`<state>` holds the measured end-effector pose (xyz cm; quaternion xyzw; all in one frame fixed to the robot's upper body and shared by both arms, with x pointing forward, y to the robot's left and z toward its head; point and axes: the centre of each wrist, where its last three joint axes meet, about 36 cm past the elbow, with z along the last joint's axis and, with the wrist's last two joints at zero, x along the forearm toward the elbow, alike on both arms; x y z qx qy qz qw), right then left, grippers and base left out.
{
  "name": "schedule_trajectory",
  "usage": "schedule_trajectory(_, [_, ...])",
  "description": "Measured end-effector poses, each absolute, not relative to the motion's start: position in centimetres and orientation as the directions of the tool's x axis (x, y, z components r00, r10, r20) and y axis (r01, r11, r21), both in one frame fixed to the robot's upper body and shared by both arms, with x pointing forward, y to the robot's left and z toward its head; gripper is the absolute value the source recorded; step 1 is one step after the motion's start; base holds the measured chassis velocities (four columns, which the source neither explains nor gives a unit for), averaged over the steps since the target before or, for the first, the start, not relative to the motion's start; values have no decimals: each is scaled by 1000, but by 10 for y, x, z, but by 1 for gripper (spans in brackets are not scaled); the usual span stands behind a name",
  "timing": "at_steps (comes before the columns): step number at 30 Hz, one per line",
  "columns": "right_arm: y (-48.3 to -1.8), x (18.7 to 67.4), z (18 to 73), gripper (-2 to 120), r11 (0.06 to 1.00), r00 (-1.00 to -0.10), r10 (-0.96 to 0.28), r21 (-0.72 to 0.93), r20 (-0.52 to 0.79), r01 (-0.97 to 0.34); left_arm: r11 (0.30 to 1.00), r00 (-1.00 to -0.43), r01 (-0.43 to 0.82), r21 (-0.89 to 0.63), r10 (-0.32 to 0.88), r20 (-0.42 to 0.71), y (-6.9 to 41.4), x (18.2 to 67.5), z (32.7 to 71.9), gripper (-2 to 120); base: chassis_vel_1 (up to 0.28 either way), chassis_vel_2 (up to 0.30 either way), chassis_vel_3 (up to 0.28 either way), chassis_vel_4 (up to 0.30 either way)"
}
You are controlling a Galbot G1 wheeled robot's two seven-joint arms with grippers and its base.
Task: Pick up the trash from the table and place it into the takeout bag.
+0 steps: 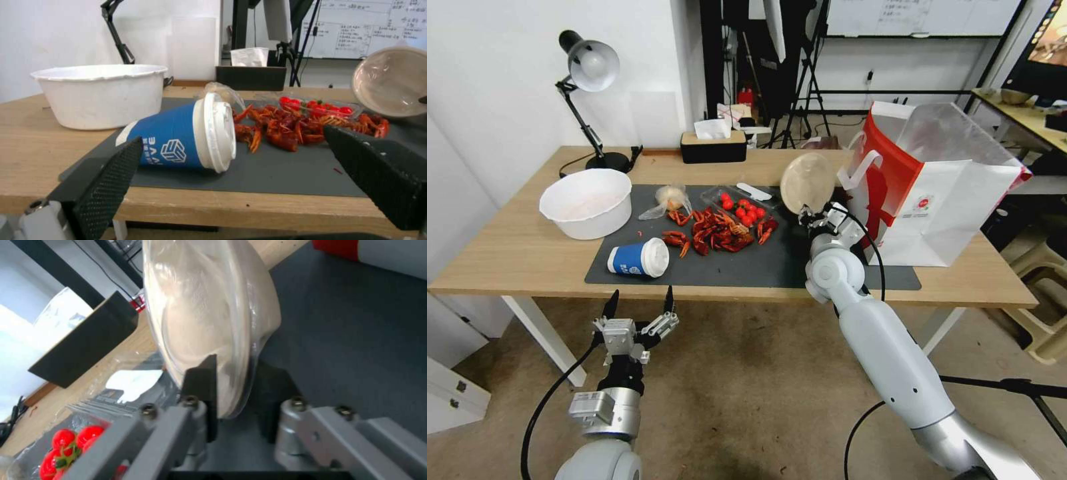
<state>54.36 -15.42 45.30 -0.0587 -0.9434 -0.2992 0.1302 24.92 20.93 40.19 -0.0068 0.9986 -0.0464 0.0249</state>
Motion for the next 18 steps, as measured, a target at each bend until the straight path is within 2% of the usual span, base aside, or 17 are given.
schedule_trajectory(2, [-156,541,453,4,816,-960,35,546,277,187,996,-999,-10,-93,-15,-51,209,249,402,100,0,0,0,0])
schedule_trajectory(5, [-159,539,454,0,820,-963,36,542,268,181,996,-999,-9,-94,-14,-52,209,250,402,100,0,0,0,0])
schedule_trajectory(18, [-164,524,468,0,842,-984,16,529,177,109,996,-998,-4,-95,-9,-56,208,250,402,100,0,0,0,0])
